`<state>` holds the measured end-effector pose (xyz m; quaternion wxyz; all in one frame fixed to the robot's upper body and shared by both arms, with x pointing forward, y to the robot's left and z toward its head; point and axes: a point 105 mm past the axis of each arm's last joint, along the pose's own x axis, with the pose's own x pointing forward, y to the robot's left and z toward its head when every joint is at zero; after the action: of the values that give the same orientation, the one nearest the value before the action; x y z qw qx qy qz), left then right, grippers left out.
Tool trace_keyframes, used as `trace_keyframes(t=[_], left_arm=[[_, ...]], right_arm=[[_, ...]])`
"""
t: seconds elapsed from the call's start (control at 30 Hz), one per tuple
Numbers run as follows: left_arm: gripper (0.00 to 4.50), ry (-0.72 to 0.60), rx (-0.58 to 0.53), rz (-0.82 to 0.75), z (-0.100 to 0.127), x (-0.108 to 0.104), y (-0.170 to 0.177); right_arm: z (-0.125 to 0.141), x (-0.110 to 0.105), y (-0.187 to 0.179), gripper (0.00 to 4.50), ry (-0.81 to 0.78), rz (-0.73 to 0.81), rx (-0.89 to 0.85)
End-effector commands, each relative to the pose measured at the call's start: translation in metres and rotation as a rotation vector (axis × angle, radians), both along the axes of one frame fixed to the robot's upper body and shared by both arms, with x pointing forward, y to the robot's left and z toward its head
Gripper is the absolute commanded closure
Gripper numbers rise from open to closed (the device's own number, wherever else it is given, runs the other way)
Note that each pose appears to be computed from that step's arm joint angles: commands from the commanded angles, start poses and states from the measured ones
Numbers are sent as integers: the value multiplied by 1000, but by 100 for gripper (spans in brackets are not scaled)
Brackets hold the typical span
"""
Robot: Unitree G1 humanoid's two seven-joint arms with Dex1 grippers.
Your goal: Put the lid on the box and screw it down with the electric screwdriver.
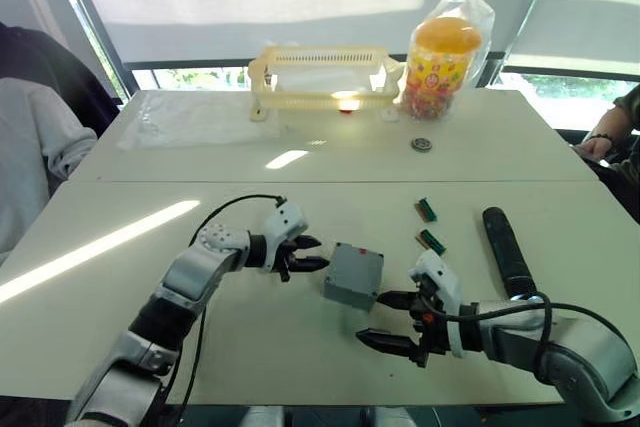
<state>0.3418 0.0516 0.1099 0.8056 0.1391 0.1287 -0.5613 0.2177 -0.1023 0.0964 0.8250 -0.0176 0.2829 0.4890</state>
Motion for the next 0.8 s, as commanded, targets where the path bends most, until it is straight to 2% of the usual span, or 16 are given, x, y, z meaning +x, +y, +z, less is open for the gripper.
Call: trace_keyframes(t=[0.03, 0.17, 0.33, 0.47, 0.63, 0.8], left_arm=[[215, -79, -10, -49, 10, 7, -18], [215, -118, 6, -16, 11, 20, -17], [215, -132, 40, 53, 15, 21, 21], [215, -96, 66, 48, 14, 2, 42], [215, -2, 51, -34, 10, -33, 39], [215, 34, 44, -69, 4, -43, 26]], right_arm=[[9, -8, 11, 4, -30, 26, 27], [15, -7, 0, 4, -57, -19, -3], [27, 0, -28, 4, -101, -73, -58], [27, 7, -38, 4, -131, -71, -103], [20, 22, -38, 4, -160, -35, -117], [12, 33, -29, 4, -193, 42, -134]])
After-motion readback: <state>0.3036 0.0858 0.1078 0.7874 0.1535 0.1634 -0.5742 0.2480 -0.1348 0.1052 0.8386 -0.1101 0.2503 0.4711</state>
